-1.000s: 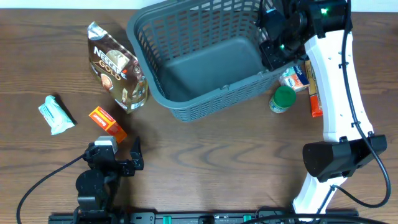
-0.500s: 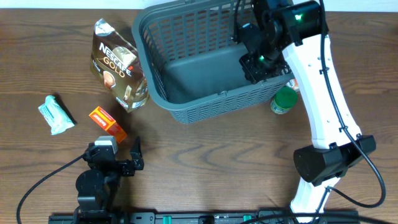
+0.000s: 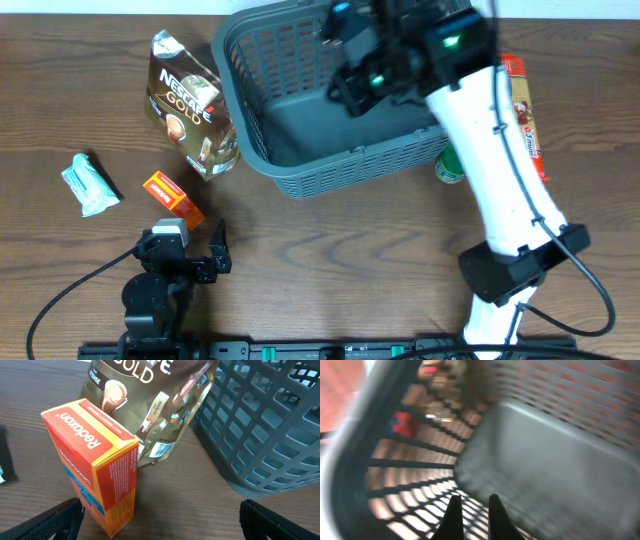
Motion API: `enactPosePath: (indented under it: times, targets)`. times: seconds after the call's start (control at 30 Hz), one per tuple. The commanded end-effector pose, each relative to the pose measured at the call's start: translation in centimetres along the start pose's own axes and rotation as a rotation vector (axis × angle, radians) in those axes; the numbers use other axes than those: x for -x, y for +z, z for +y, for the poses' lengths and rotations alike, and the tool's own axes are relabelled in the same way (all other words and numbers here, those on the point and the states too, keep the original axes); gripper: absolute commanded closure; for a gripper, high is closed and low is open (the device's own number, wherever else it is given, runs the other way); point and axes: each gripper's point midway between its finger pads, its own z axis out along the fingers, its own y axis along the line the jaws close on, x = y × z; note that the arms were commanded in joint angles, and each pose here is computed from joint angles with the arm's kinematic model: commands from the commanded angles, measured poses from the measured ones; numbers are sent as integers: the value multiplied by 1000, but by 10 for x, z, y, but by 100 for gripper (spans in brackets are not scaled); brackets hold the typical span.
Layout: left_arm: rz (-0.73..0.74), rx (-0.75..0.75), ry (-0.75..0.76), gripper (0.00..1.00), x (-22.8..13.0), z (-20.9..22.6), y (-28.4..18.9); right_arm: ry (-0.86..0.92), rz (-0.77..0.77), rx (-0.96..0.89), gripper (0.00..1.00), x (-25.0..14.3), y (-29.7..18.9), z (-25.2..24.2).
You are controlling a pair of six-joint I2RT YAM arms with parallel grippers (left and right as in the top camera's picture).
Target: Pack container
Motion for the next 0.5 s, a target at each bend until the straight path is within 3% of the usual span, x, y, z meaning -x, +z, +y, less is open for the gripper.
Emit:
enactPosePath:
  times: [0.0,0.3,0.47]
  targets:
    - [16,12,-5,2,-8,3,3,-55,21,76,99,3,20,37]
    - [16,12,-5,1,-8,3,3,-141,32,137,99,12,68,76]
    - [16,12,-5,2,-8,3,3,-166,-63,12,99,42,92,67]
